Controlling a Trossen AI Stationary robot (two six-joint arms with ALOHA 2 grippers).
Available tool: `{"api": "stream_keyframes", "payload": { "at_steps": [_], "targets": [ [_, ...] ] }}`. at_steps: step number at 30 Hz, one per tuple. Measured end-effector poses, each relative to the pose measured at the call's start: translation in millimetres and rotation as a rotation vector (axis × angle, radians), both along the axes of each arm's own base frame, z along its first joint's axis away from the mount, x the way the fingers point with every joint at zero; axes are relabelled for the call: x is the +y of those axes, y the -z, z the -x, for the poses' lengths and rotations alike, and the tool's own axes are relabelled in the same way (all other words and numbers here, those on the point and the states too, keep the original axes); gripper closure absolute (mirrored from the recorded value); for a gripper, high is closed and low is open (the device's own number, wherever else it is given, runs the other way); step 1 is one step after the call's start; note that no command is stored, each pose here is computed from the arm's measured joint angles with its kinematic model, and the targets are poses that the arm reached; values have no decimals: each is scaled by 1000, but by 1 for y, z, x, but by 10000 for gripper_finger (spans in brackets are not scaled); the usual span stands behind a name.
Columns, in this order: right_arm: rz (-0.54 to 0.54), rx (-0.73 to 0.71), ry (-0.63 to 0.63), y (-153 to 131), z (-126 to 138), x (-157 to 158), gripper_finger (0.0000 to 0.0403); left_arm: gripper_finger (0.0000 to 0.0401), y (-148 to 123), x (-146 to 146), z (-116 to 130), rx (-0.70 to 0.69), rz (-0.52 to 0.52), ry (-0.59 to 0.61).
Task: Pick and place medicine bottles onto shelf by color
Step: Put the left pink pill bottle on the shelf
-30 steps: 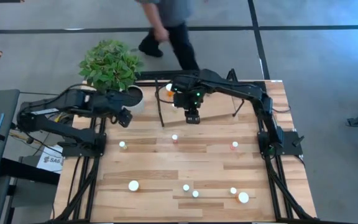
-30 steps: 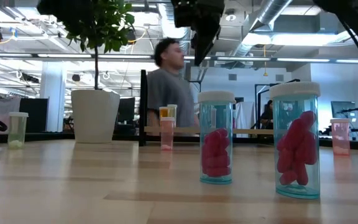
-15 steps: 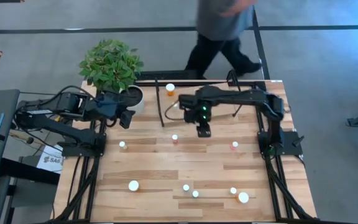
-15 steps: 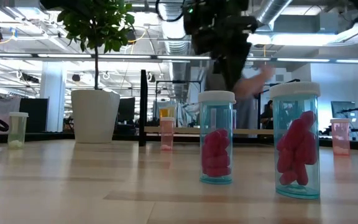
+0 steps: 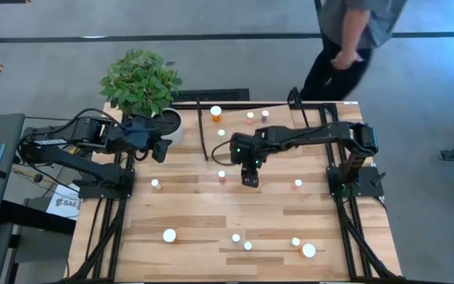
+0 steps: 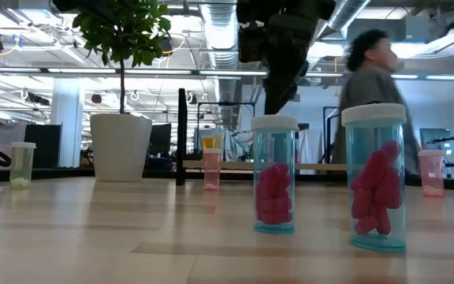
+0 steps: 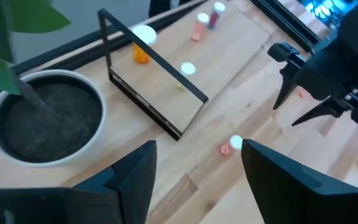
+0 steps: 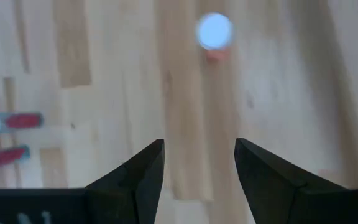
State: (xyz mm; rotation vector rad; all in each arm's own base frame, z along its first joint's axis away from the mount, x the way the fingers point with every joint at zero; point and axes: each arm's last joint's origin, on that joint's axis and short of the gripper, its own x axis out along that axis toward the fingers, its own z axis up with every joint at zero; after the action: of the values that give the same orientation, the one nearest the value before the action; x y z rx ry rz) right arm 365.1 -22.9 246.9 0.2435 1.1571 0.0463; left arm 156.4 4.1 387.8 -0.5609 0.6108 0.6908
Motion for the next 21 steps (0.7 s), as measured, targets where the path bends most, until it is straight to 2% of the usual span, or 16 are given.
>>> {"api": "stream_keyframes", "payload": {
  "at_steps": [4,7,10,19,21],
  "targets": [
    [-17,-88,96,-4,-10,13,184,179,0,-1,0,18,-1,50],
    [16,-141,171,-7,-15,17,184,179,1,-2,0,32,-4,90],
    [53,-176,183,-7,-19,18,184,179,1,-2,0,42,-18,112],
    [36,-84,217,42,-41,19,184,179,1,-2,0,51,-29,124],
    [29,-74,225,45,-42,20,184,179,1,-2,0,53,-28,125]
  ]
}}
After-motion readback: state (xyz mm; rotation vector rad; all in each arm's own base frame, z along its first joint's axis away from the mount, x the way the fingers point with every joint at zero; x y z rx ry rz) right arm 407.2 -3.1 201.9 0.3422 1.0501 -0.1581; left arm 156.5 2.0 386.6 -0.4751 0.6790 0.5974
